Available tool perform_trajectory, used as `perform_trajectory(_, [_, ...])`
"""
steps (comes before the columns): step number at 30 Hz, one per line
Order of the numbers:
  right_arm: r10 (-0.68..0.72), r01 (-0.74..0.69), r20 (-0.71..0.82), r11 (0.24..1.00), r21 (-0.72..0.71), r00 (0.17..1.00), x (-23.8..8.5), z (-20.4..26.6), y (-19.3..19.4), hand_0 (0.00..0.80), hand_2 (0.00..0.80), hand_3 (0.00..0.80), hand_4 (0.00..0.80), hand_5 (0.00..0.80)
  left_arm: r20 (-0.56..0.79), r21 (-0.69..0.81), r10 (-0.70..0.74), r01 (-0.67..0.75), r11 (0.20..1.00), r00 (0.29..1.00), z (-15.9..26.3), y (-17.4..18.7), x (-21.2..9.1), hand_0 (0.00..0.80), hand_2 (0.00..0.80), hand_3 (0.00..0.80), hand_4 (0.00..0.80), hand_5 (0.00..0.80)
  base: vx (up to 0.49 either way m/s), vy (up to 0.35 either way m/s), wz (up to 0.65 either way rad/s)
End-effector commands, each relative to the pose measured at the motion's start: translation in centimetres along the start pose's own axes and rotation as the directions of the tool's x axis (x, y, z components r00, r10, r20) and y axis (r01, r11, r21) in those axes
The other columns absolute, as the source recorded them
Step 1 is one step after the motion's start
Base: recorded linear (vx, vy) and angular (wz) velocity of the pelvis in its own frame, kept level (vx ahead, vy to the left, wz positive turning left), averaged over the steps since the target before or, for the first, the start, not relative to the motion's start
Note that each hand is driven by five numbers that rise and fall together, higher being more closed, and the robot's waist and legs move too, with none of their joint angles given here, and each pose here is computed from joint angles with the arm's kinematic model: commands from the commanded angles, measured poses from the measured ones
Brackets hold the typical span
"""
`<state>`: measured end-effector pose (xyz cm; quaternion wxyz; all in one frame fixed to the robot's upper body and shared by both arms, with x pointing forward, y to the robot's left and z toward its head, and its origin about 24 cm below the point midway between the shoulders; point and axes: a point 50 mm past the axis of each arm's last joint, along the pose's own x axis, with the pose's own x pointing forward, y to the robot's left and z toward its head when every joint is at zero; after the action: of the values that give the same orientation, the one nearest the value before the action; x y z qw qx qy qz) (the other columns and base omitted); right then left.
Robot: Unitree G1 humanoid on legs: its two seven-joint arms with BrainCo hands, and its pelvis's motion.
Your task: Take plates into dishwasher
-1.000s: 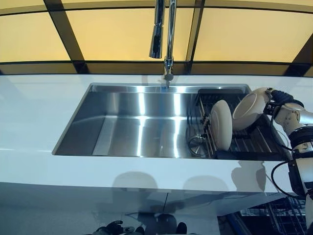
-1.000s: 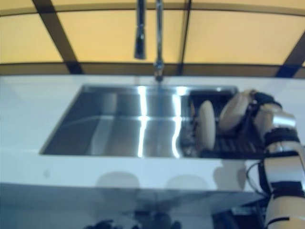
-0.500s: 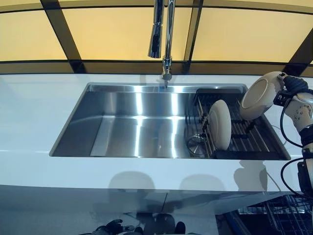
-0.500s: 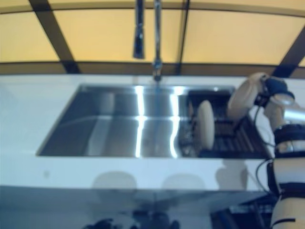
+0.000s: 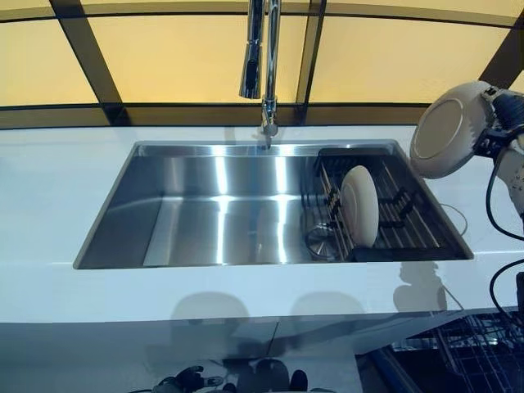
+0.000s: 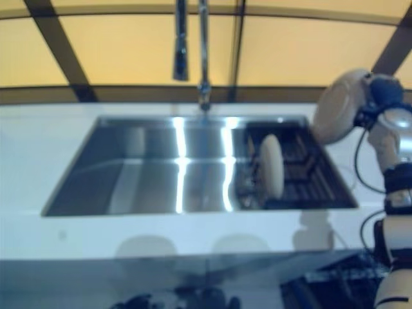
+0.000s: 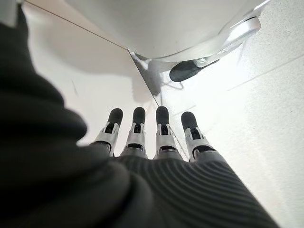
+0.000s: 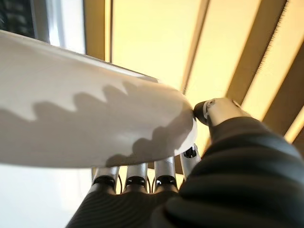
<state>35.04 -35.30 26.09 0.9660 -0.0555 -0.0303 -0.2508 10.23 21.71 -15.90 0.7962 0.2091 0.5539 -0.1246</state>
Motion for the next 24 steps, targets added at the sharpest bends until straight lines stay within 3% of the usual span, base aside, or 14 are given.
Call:
perform_trajectory(1, [0.009,-0.009,0.222,1.000,0.002,0.975,-0.8,5.4,-0.6,0.800,0.800,0.800,0.800,0.800,-0.011,-0.001,0.033,-0.033,0.999,0.999,-0.4,1.4,-0.2,0.000,0.000,0.000,0.000,0.000,-0.057,0.113,-0.17])
perform_trajectory(12, [-0.017,0.025,0.245,0.999,-0.033,0.969,-1.8,5.2,-3.6,0.800,0.800,0.800,0.800,0.800,-0.073,0.013,0.038,-0.038,0.999,0.997,-1.8,1.8,-0.4,0.000,0.000,0.000,0.000,0.000,-0.032,0.109,-0.25])
perform_trajectory(18, [0.061,-0.051,0.235,0.997,-0.052,0.970,-2.5,4.3,-3.3,0.800,0.800,0.800,0.800,0.800,-0.111,-0.012,0.090,-0.091,0.996,0.990,-2.5,3.5,-0.7,0.000,0.000,0.000,0.000,0.000,-0.069,0.012,-0.62])
perform_trajectory(24, [0.117,-0.104,0.216,0.992,-0.069,0.969,-2.9,3.2,-3.9,0.800,0.800,0.800,0.800,0.800,-0.062,-0.025,0.109,-0.110,0.994,0.992,-1.3,4.2,-0.6,0.000,0.000,0.000,0.000,0.000,-0.097,-0.016,-0.80])
